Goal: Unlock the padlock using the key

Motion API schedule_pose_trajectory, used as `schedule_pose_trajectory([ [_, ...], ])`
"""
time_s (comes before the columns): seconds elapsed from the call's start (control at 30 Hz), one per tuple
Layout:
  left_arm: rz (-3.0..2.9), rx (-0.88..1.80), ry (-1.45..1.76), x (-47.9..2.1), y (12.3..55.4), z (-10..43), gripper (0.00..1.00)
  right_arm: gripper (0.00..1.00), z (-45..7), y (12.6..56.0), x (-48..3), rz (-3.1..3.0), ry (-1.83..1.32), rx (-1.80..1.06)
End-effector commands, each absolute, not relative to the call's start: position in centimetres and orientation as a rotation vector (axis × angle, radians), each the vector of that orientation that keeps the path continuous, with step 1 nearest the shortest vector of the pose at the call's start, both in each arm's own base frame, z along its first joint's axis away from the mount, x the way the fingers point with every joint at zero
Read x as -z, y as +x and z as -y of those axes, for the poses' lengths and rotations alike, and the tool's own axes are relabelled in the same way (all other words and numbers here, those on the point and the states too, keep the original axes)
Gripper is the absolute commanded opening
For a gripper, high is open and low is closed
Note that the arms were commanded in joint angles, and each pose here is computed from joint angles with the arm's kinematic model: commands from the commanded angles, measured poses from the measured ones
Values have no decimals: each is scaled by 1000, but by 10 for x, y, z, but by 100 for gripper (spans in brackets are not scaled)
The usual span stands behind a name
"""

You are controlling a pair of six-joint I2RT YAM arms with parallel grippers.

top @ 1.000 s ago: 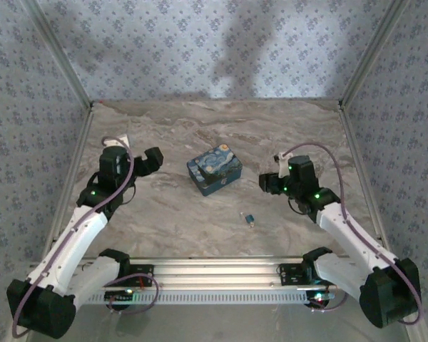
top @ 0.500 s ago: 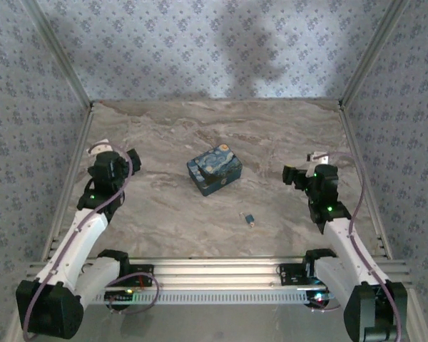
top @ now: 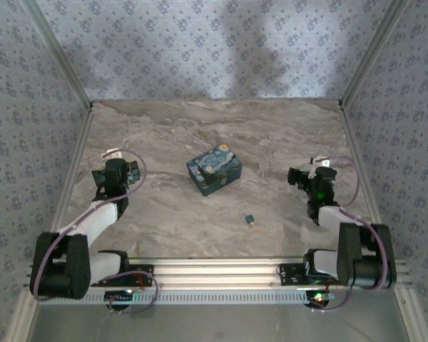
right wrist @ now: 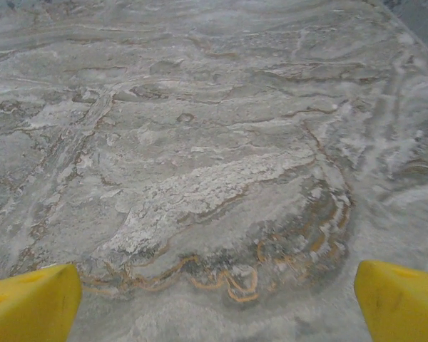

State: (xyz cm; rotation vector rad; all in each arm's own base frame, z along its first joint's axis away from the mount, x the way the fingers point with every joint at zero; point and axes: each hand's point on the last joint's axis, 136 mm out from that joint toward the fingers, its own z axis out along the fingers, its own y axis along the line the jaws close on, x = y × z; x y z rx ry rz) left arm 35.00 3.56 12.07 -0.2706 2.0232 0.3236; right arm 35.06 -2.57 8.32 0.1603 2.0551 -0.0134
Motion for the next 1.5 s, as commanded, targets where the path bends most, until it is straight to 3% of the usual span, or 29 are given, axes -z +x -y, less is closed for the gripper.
schedule_pose_trajectory([
  [0.0,-1899,-263,-188,-137,367,-25,98,100,20,375,-116,-1912,49,11],
  [0.53,-1907,-50,-187,-93,386,-34,98,100,21,391,-84,-1967,47,40],
  [1.47,-1970,-21,-52,-89,399,-12,98,100,17,391,-84,-1974,25,64],
])
